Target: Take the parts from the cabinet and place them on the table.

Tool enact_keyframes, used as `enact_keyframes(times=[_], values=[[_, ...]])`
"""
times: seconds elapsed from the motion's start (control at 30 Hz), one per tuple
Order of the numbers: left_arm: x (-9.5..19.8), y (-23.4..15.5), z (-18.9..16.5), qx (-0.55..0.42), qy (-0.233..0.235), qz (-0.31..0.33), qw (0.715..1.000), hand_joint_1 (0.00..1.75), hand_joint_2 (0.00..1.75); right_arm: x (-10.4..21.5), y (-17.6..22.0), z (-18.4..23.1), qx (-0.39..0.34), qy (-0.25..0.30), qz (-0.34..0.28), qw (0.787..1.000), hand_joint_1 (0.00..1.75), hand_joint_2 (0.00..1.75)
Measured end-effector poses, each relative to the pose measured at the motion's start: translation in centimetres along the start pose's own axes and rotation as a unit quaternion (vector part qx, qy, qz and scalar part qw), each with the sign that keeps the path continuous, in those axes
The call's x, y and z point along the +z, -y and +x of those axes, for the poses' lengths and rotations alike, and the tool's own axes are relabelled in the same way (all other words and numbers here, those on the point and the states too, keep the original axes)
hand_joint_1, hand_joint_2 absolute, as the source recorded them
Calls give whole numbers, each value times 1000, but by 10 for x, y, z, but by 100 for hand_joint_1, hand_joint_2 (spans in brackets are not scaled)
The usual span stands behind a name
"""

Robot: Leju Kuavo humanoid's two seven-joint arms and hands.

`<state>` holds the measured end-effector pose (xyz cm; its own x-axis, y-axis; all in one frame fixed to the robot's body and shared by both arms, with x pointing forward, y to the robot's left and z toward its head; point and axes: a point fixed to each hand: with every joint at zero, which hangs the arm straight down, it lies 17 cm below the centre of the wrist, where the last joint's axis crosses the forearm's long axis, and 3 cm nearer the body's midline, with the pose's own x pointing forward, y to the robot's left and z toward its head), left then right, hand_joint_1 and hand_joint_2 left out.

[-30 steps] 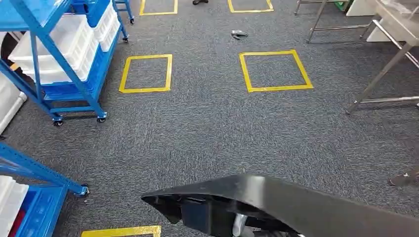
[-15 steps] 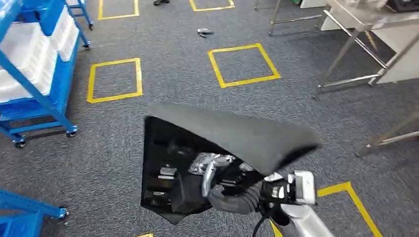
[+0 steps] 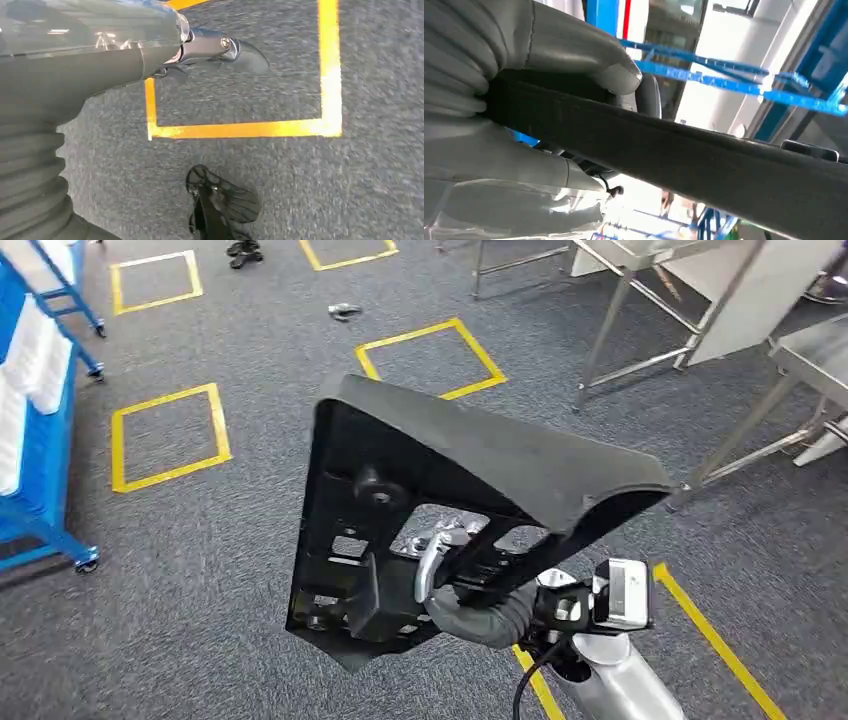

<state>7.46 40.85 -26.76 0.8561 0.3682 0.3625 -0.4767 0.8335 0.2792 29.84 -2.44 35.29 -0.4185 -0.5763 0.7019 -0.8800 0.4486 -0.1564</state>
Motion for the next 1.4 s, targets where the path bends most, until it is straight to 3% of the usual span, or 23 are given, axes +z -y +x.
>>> enact_keyframes(times=[0.33,0.73,1.4], values=[[0,3,11,5,21,-4,1000,0,175,16,-3,11,6,11,-6,1000,162,175],[6,28,7,11,11,-27,1000,0,175,15,-7,-1,17,-21,-2,1000,162,175],[8,34,-4,9,-11,-25,1000,0,175,12,-20,2,7,-6,0,1000,162,175]])
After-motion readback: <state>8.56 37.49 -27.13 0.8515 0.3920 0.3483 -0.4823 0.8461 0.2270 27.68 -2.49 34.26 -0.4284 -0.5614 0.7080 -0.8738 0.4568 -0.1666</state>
